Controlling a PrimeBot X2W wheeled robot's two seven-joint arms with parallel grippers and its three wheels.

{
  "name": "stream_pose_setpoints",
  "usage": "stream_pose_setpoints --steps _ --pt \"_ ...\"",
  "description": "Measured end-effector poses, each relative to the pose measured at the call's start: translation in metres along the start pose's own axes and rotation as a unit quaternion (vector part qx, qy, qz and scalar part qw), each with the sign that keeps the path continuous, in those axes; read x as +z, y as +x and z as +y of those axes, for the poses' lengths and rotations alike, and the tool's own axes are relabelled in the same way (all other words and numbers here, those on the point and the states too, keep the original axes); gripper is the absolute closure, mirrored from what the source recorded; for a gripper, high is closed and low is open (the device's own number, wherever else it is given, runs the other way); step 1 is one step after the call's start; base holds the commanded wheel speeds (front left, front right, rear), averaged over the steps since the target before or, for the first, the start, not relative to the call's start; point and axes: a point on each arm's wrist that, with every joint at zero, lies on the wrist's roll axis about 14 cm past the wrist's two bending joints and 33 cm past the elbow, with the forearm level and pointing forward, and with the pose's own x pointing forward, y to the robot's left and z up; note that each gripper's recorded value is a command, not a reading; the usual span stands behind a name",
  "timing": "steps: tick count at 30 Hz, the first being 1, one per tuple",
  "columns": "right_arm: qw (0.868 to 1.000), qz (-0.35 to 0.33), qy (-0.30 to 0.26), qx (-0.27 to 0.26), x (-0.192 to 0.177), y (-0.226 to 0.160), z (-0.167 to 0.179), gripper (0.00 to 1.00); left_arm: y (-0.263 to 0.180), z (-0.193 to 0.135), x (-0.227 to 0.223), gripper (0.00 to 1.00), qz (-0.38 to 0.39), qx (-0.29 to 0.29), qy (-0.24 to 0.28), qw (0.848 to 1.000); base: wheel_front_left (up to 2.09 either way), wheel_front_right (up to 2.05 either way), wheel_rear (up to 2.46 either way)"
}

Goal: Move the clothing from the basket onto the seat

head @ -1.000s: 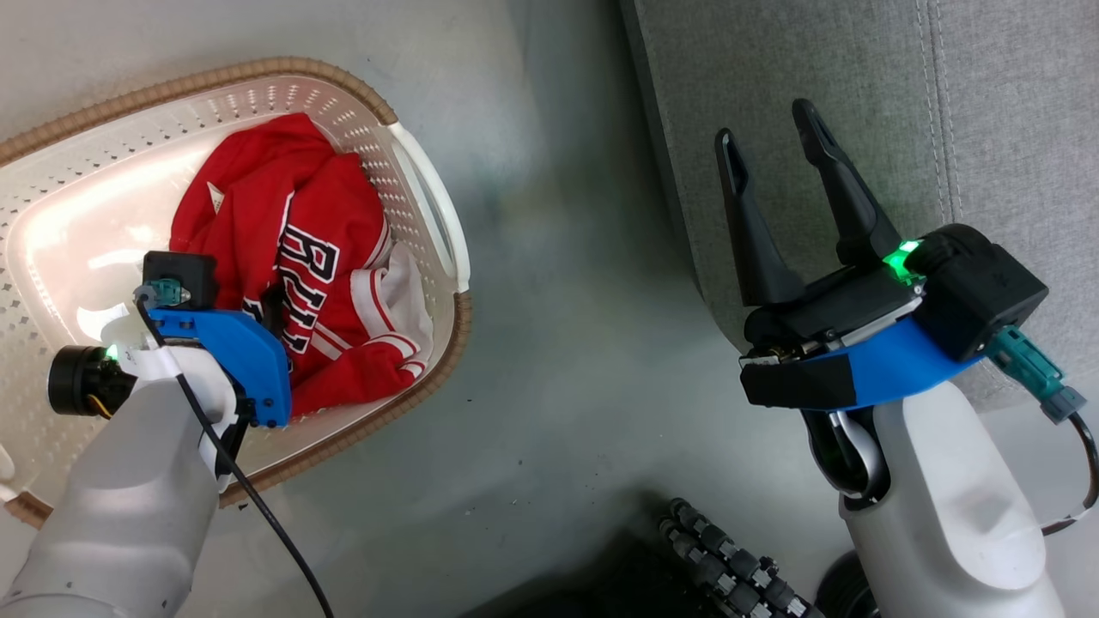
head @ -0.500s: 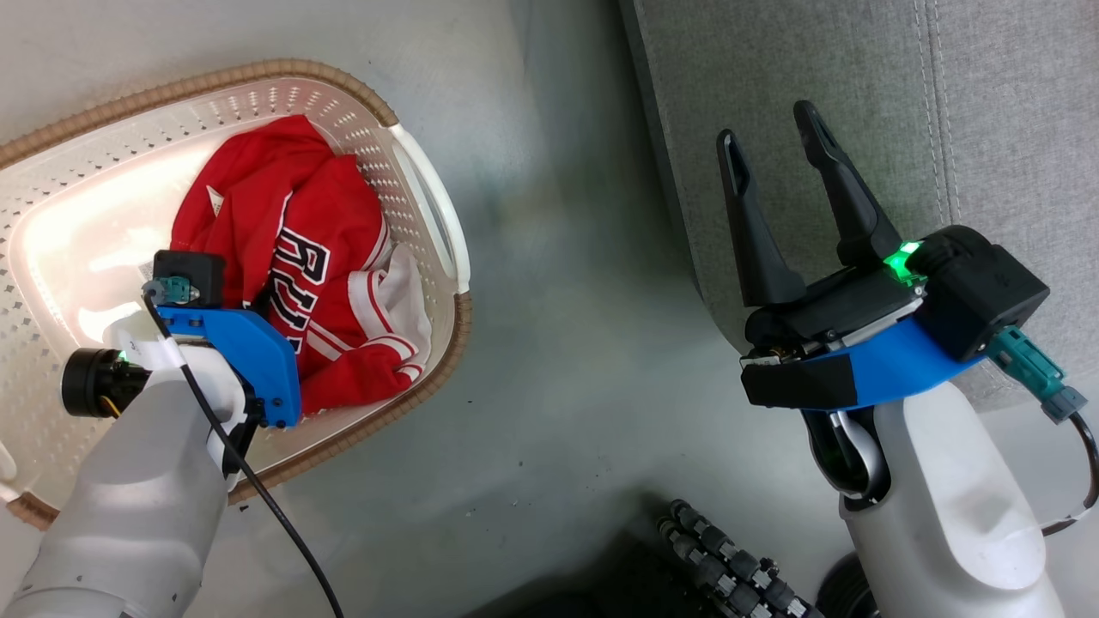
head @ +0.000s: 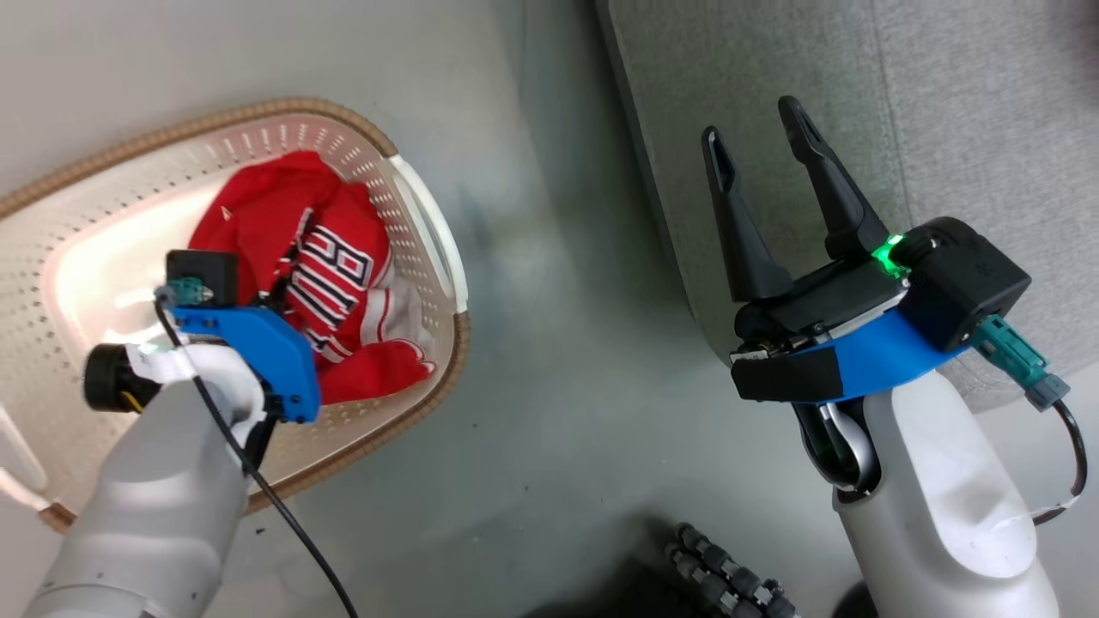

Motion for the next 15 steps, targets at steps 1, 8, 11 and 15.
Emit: stream_pose_setpoints --steps 1,8,11,15 --pt "1.000 -0.005 -0.001 0.000 0.004 -0.001 0.000 0.00 -0.003 -0.004 0.005 1.00 -0.010 -0.003 0.001 1.000 0.00 0.00 0.00" --pt "0.999 -0.039 -0.011 -0.002 0.039 -0.017 0.002 0.00 -0.047 -0.046 0.046 1.00 -0.088 -0.028 0.024 0.995 0.00 0.00 0.00" --pt "0.999 -0.049 -0.013 0.000 0.050 -0.028 0.006 0.00 -0.069 -0.070 0.061 1.00 -0.123 -0.045 0.038 0.991 0.00 0.00 0.00" --pt "0.998 -0.065 -0.014 0.004 0.067 -0.045 0.012 0.00 -0.105 -0.102 0.083 1.00 -0.174 -0.070 0.067 0.980 0.00 0.00 0.00"
